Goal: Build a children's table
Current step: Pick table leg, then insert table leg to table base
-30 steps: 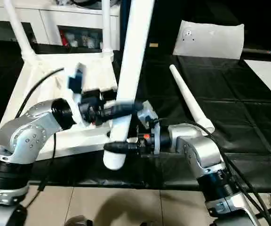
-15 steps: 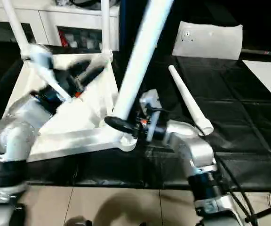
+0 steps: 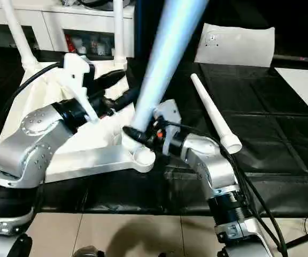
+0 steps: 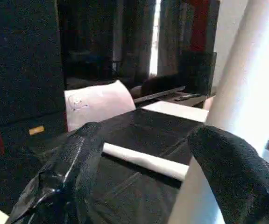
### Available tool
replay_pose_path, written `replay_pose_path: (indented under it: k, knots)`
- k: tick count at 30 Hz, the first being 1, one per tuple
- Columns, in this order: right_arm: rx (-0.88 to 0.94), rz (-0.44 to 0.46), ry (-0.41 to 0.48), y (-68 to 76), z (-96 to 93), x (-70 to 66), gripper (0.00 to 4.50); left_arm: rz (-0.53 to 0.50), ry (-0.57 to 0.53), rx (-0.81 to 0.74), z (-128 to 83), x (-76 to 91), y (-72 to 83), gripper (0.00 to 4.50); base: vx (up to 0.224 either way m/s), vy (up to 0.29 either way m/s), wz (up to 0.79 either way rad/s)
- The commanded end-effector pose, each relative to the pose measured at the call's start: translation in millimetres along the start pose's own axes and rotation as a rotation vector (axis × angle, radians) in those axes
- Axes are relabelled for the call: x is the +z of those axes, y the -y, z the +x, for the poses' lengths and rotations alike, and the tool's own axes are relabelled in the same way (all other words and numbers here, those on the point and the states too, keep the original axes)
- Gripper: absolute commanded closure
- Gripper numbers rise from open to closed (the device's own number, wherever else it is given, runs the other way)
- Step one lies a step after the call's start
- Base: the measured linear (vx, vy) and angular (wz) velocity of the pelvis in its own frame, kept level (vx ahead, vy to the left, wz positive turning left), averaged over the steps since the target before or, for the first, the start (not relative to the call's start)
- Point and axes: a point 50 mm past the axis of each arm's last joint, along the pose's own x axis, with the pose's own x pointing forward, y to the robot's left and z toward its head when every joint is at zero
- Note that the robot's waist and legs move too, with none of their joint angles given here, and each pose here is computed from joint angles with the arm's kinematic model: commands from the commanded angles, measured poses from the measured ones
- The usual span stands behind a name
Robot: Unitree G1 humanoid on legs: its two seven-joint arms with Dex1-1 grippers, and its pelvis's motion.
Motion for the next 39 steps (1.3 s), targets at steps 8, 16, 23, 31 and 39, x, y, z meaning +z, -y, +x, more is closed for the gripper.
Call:
replay_pose_path:
  k: [8, 16, 23, 31, 39]
  knots:
    - [-0.224, 0.0, 0.072, 22.4, -9.3, 14.6, 2.59, 0.04, -0.125, 0.141, -28.2, -23.7, -33.7, 0.77, 0.0, 0.0, 0.0]
    - [-0.245, 0.095, 0.056, 20.2, -20.9, 14.8, 2.59, 0.037, -0.336, -0.06, -54.0, -55.8, -23.4, 0.61, 0.0, 0.0, 0.0]
    - [-0.249, 0.134, -0.012, 8.4, -27.4, 4.7, 2.59, 0.017, -0.518, -0.256, -72.9, -85.1, -8.7, 0.86, 0.0, 0.0, 0.0]
    - [-0.263, 0.066, 0.003, -3.4, -32.2, 1.4, 2.59, 0.108, -0.597, -0.204, -75.2, -102.8, -19.2, 1.44, 0.0, 0.0, 0.0]
    - [-0.234, 0.104, -0.023, -6.4, -37.2, -1.8, 2.59, 0.054, -0.602, -0.26, -79.8, -107.4, -16.0, 2.17, 0.0, 0.0, 0.0]
